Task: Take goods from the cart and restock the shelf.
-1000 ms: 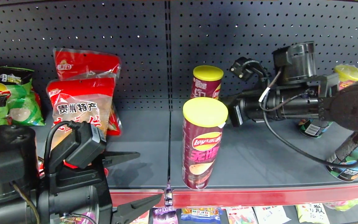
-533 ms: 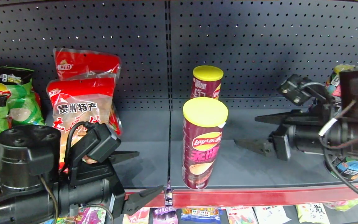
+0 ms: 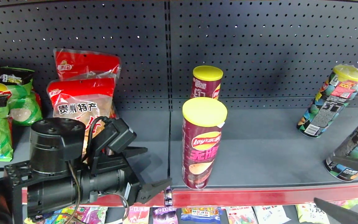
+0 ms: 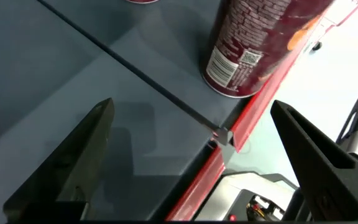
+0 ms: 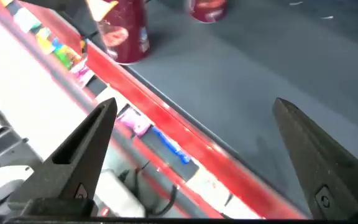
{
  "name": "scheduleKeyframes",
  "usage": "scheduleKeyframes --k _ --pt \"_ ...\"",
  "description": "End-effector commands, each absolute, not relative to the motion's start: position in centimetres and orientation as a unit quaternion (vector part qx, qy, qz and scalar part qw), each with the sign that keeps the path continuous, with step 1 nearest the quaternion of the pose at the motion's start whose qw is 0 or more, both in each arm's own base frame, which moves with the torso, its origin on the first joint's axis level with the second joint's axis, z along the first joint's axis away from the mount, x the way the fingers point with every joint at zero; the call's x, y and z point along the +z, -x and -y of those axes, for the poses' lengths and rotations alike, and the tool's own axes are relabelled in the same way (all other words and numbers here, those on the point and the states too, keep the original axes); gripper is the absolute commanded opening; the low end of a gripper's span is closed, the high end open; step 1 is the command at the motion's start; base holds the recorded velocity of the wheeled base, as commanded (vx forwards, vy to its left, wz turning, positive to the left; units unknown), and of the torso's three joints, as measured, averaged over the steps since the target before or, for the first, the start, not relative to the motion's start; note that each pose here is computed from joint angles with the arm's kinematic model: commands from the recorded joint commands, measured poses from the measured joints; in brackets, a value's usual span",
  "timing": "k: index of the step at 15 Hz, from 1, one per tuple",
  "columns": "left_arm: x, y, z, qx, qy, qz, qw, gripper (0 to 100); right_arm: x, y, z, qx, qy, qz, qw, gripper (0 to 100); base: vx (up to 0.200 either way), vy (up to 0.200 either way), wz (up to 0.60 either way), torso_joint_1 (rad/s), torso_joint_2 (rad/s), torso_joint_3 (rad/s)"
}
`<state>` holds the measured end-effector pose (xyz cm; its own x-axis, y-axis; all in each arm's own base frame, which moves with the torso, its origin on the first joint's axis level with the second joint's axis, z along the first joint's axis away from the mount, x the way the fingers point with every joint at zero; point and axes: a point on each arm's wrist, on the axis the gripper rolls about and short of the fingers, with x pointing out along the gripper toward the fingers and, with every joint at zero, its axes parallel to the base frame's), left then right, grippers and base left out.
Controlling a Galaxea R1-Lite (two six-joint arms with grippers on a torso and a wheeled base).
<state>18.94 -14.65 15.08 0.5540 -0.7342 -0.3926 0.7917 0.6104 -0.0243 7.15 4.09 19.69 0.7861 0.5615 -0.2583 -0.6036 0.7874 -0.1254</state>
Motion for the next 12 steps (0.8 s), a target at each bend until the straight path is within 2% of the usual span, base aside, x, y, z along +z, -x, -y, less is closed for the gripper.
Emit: scheduleKeyframes --k 1,4,12 --pt "14.6 -19.7 15.2 -0.433 -0.080 -0.194 0.877 100 19.5 -3.9 -1.6 0.216 0.064 -0.041 0.973 100 0.000 0.000 0.00 0.000 0.00 0.000" --pt "14.6 -20.6 16.1 -0.437 -0.080 -0.193 0.875 100 19.1 -2.6 -1.0 0.183 0.041 -0.045 0.981 100 0.000 0.000 0.00 0.000 0.00 0.000" --pt "14.1 -22.2 17.4 -0.439 -0.082 -0.197 0.873 100 18.6 -1.8 -0.7 0.182 0.041 -0.055 0.981 100 0.000 0.000 0.00 0.000 0.00 0.000"
